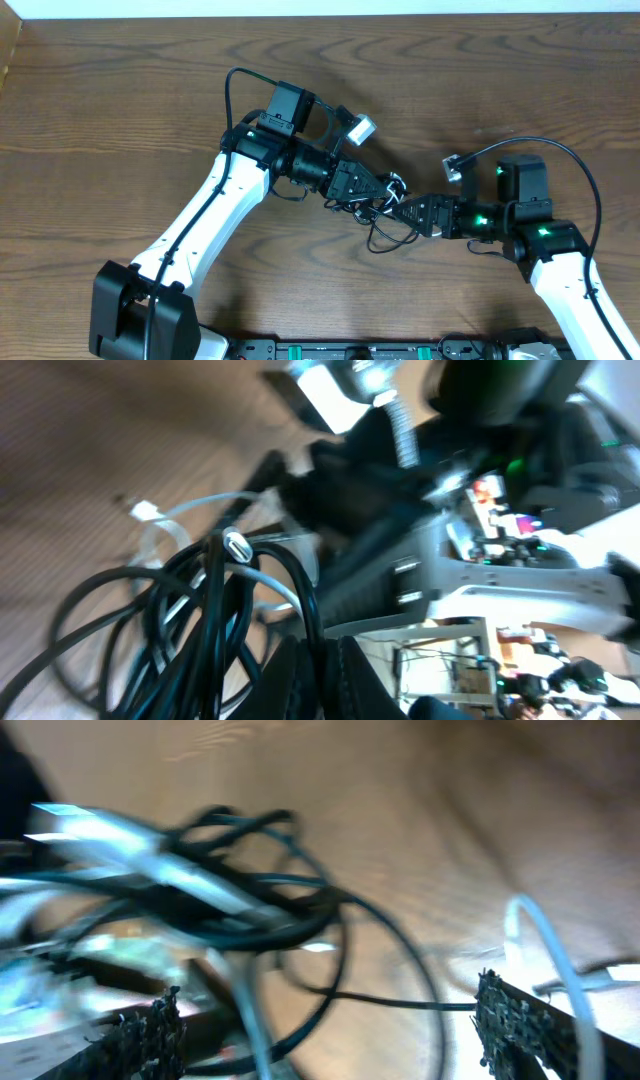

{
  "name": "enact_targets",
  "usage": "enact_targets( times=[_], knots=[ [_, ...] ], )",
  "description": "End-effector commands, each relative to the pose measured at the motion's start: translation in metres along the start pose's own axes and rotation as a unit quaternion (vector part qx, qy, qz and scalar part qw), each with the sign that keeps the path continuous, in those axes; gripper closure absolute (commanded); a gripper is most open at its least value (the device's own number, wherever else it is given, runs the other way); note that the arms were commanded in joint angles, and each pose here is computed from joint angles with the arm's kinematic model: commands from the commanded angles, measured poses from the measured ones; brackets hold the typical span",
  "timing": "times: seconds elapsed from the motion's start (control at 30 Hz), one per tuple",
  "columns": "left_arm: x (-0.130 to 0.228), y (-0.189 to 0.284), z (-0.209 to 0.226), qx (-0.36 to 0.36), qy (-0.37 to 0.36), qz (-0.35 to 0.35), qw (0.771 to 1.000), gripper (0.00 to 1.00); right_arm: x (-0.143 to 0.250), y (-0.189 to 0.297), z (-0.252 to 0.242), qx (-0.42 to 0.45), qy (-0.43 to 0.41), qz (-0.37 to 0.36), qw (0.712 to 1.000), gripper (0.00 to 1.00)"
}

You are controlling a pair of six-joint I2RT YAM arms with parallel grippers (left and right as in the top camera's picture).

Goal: Untangle cables

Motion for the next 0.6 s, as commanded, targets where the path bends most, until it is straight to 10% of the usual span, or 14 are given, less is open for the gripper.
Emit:
enact_targets(
  times=[0.0,0.1,0.2,0.27,0.57],
  knots=[
    [0.0,0.008,-0.038,0.114,-0.028,0.015,0.993,0.92,-0.005,-0.004,-0.009,0.06,0.061,-0.007,0.996,0.09],
    [0.0,0.011,-0.05,0.168,-0.051,0.025,0.984,0.92,-0.011,-0.007,-0.003,0.053,0.084,-0.019,0.995,0.24],
    [0.0,0.011,-0.05,0.167,-0.045,0.026,0.985,0.92,-0.016,-0.007,-0.004,0.068,0.096,-0.031,0.993,0.8],
    [0.0,0.011,-0.05,0.167,-0.046,0.026,0.985,0.93,-0.017,-0.006,-0.013,0.107,0.082,-0.035,0.99,0.99],
    [-0.006,0.008,-0.036,0.102,-0.045,0.004,0.994,0.92,0.015,0.013,-0.057,0.301,-0.057,0.009,0.952,0.99]
  ],
)
Point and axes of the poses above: each gripper's point midway between its finger pads, its own y axis back along the fingers, its own z axis along the line the jaws close on, x = y × z, the point moved 6 cm from there along y, back along the fingers, and after that the axes turned 13 degrees about y, right-handed, at the moved point
